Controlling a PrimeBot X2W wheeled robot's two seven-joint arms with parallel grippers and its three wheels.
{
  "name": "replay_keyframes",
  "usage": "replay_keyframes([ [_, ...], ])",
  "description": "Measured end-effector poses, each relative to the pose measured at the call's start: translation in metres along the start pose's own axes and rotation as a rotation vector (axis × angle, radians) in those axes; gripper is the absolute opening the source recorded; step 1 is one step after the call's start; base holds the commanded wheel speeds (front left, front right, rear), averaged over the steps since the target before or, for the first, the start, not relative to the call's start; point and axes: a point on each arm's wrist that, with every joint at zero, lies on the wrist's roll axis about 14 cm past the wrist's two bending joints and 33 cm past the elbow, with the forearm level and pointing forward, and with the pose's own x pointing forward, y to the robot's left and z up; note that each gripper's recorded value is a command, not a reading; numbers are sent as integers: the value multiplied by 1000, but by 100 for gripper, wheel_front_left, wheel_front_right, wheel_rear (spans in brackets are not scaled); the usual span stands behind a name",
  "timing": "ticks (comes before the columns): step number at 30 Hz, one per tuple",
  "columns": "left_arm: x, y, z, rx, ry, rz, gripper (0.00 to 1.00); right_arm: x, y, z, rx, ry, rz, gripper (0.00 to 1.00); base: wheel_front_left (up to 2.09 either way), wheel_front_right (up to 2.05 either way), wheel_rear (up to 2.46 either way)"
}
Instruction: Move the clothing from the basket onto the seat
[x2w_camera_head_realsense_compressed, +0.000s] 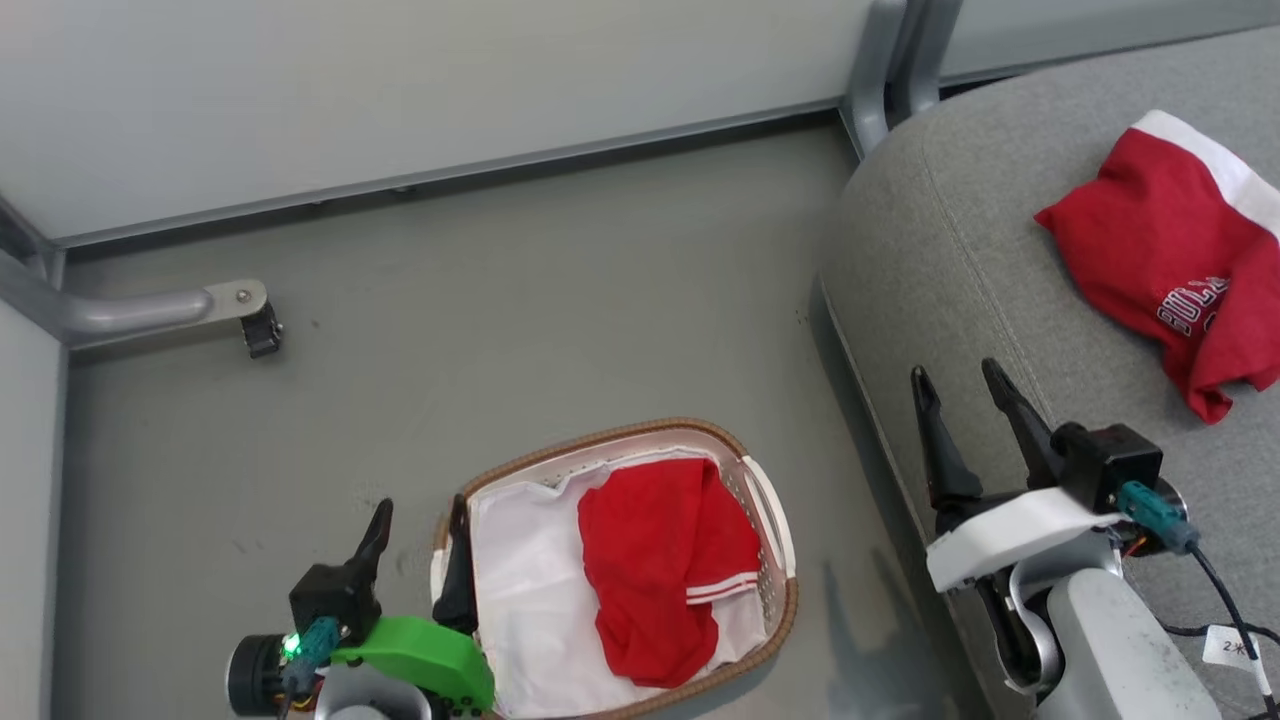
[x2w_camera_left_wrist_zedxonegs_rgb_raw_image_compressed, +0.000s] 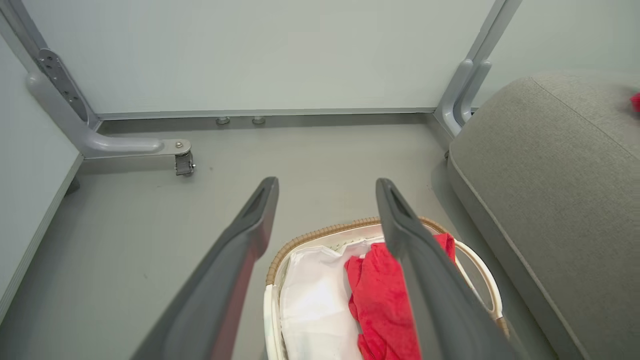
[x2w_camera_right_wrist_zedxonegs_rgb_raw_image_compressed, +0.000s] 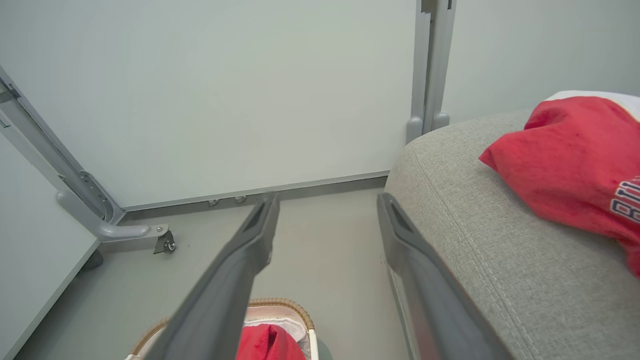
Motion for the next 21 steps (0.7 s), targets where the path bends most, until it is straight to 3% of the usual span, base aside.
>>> replay_keyframes([
  [13, 69, -65, -72, 28, 221, -252, 100, 39, -23, 4, 16, -47, -36, 100, 0, 0, 0],
  [21, 94, -93, -133, 55, 380, -380, 100, 57, -43, -16, 23, -16, -72, 100, 0, 0, 0],
])
